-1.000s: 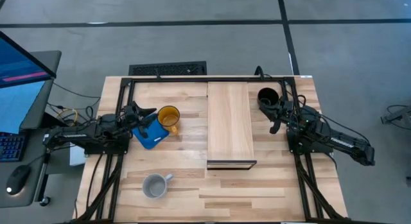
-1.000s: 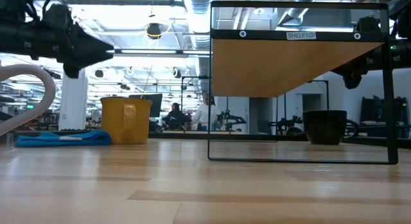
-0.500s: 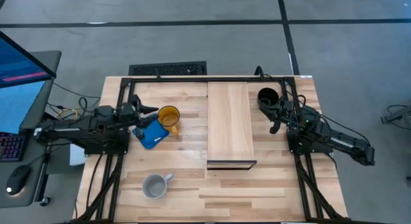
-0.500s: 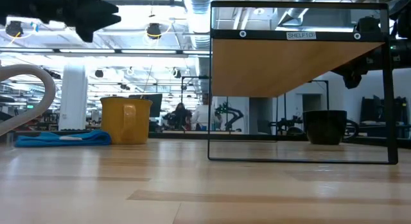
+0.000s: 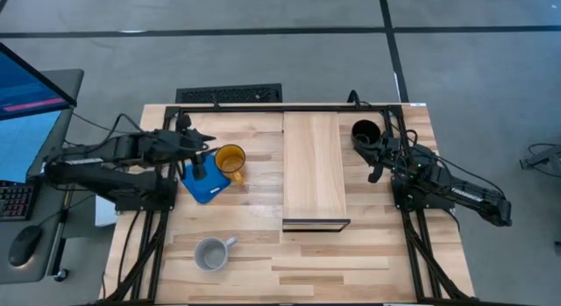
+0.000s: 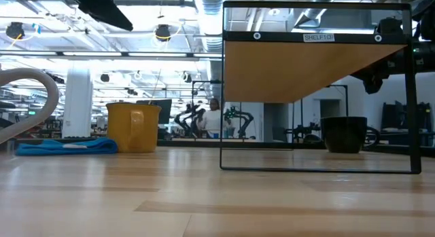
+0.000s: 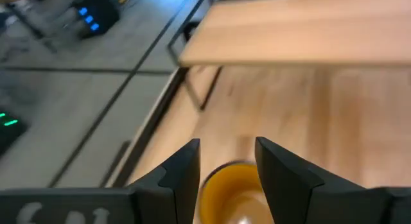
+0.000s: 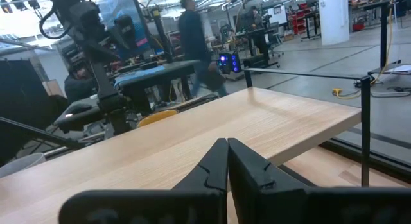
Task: Stack small to large cups/mugs on shelf
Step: Put the yellow mug on the shelf
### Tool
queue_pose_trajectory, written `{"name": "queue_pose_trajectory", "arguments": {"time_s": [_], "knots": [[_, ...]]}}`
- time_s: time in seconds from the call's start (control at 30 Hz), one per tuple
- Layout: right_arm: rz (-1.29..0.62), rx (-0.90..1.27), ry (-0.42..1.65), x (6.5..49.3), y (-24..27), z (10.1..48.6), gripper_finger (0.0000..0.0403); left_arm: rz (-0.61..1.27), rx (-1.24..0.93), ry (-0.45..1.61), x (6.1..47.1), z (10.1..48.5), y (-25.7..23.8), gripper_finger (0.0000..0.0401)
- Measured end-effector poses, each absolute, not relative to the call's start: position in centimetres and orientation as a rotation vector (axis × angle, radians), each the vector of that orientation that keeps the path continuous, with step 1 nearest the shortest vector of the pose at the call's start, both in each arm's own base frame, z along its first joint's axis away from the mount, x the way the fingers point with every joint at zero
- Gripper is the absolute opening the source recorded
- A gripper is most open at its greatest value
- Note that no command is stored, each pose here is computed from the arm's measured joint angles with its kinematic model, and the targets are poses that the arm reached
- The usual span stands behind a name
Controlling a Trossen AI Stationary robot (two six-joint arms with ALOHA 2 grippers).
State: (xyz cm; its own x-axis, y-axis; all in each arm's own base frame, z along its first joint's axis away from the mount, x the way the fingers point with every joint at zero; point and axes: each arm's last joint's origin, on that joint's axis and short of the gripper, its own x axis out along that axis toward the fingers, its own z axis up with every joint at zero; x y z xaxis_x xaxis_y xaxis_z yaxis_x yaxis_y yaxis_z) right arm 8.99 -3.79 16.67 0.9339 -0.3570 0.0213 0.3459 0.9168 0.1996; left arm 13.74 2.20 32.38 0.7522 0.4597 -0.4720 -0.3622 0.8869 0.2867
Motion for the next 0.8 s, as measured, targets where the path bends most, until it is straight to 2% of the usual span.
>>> {"name": "queue_pose_trajectory", "arguments": {"time_s": [0.17, 0.4, 0.57, 0.8], "knots": [[-0.362, 0.195, -0.057, 9.0, -3.8, 16.7, 0.0033, 0.501, 0.117, 0.677, 14.5, 32.8, 3.3, 0.0142], [-0.363, 0.195, -0.057, 9.0, -3.8, 16.7, 0.0033, 0.460, -0.028, 0.794, 16.4, 31.3, 5.9, 0.0142], [-0.363, 0.194, -0.057, 9.0, -3.8, 16.7, 0.0033, 0.479, -0.049, 0.866, 16.9, 30.2, 8.1, 0.0142], [-0.364, 0.194, -0.058, 9.0, -3.8, 16.7, 0.0033, 0.394, -0.123, 0.927, 17.4, 28.8, 10.5, 0.0142]]}}
